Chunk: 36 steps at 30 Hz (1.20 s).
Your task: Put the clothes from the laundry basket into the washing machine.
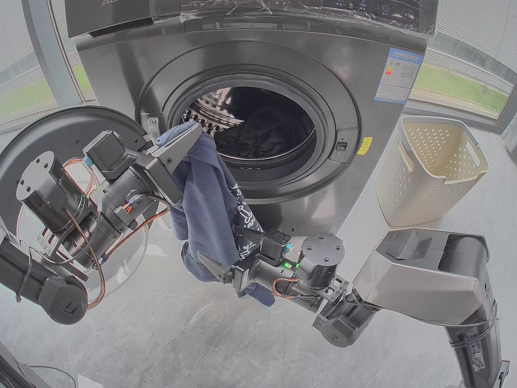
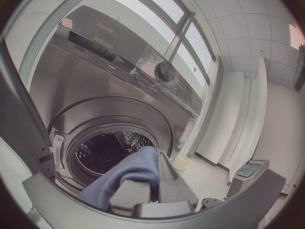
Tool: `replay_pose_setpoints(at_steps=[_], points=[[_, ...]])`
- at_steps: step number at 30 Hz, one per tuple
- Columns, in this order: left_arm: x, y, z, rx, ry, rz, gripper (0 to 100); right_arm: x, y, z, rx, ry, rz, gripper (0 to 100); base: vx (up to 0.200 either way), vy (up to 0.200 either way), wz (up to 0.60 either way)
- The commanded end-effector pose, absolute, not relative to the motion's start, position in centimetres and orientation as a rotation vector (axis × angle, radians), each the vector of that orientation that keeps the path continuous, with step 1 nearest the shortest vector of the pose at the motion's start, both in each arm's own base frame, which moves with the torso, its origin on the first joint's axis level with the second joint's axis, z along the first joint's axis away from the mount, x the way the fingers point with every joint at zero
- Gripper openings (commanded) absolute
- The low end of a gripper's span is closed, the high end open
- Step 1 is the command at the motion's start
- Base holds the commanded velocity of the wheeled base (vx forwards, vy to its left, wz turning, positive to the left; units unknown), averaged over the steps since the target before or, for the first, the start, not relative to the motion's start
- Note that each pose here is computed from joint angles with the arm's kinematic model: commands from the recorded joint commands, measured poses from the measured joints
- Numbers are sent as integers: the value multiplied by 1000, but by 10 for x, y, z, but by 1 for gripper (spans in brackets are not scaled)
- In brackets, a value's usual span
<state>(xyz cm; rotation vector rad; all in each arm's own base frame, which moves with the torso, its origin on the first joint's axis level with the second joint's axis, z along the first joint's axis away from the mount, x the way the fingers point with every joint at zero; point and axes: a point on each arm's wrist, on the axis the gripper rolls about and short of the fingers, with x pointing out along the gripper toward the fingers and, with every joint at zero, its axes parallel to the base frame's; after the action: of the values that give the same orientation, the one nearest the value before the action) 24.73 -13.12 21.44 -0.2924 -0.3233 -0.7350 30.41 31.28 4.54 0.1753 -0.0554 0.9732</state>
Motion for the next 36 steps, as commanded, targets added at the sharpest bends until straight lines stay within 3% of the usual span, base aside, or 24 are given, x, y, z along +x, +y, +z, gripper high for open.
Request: replay_pose_setpoints(at_steps=[1, 2, 12, 13, 18, 24, 36], points=[[247, -131, 215, -293, -325, -735, 0, 317, 323, 30, 177, -65, 964, 100, 0, 0, 0], [247, -131, 215, -293, -325, -735, 0, 318, 325, 29, 178, -69, 954, 0, 0, 0, 0], [249, -128, 214, -290, -325, -721, 0, 314, 319, 36, 179, -73, 946, 0, 0, 0, 0], [251, -125, 214, -288, -325, -712, 0, 305, 309, 54, 182, -80, 947, 0, 0, 0, 0], [254, -120, 215, -284, -334, -690, 0, 289, 288, 80, 180, -81, 931, 0, 0, 0, 0], [259, -112, 215, -279, -336, -658, 0, 260, 237, 124, 173, -96, 879, 0, 0, 0, 0], [256, -103, 218, -273, -349, -633, 0, 252, 175, 164, 185, -185, 745, 0, 0, 0, 0]])
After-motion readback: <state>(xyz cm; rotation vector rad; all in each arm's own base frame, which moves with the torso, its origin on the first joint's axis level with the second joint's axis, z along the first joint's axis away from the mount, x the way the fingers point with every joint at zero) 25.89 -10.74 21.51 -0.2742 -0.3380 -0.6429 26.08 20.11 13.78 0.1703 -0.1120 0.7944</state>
